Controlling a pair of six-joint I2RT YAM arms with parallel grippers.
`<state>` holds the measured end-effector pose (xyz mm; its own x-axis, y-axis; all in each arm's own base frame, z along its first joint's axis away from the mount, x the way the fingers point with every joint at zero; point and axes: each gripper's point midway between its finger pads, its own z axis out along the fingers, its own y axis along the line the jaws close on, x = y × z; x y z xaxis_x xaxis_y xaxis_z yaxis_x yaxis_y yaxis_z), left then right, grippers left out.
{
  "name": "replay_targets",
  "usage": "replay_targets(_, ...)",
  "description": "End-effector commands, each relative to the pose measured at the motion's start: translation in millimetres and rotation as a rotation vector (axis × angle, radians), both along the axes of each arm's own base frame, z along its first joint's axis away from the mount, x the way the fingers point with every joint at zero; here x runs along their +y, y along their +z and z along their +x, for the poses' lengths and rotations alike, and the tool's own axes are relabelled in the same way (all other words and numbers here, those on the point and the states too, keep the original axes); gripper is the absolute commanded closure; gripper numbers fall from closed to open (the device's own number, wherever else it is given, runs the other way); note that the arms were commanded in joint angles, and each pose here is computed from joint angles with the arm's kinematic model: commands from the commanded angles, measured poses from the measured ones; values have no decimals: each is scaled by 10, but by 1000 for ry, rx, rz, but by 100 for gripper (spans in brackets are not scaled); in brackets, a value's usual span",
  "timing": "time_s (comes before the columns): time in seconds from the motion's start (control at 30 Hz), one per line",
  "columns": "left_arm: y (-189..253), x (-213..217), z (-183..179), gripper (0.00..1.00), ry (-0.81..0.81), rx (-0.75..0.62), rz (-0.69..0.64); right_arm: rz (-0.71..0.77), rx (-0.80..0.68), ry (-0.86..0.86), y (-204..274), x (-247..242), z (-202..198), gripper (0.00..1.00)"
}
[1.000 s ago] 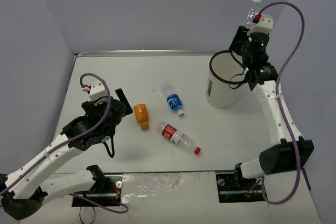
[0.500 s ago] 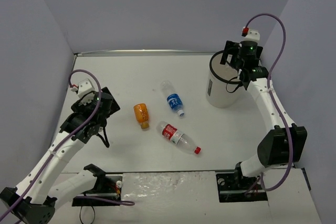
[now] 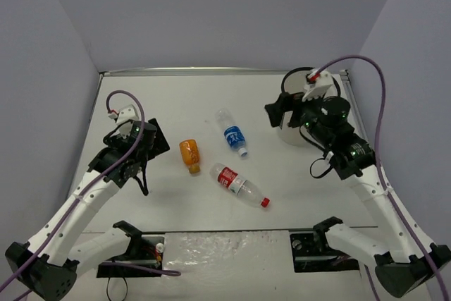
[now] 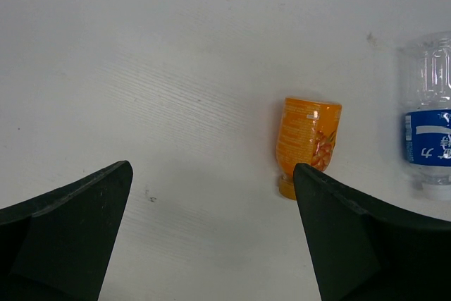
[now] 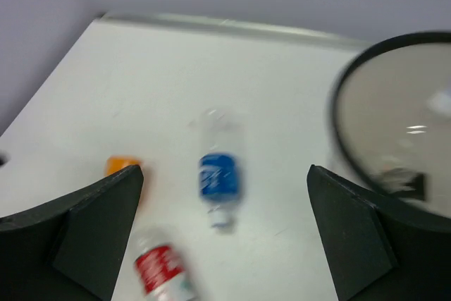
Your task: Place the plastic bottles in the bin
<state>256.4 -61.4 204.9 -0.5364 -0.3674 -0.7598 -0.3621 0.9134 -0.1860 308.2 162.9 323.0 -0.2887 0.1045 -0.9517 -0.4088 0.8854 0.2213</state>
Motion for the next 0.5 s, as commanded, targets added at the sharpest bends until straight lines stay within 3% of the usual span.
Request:
replay_targets(0.0,181,-47,64,3,-26,-46,-26,-108,176,149,-901,777,-468,0)
replay_targets(0.27,152,-97,44,3,-51,-50,-53,-311,337,269,-1834,1259,-892,0)
replay_targets(0.47,132,-69,20,3,-43,-31,-42,-462,426,287,-2471,1383,-991,0)
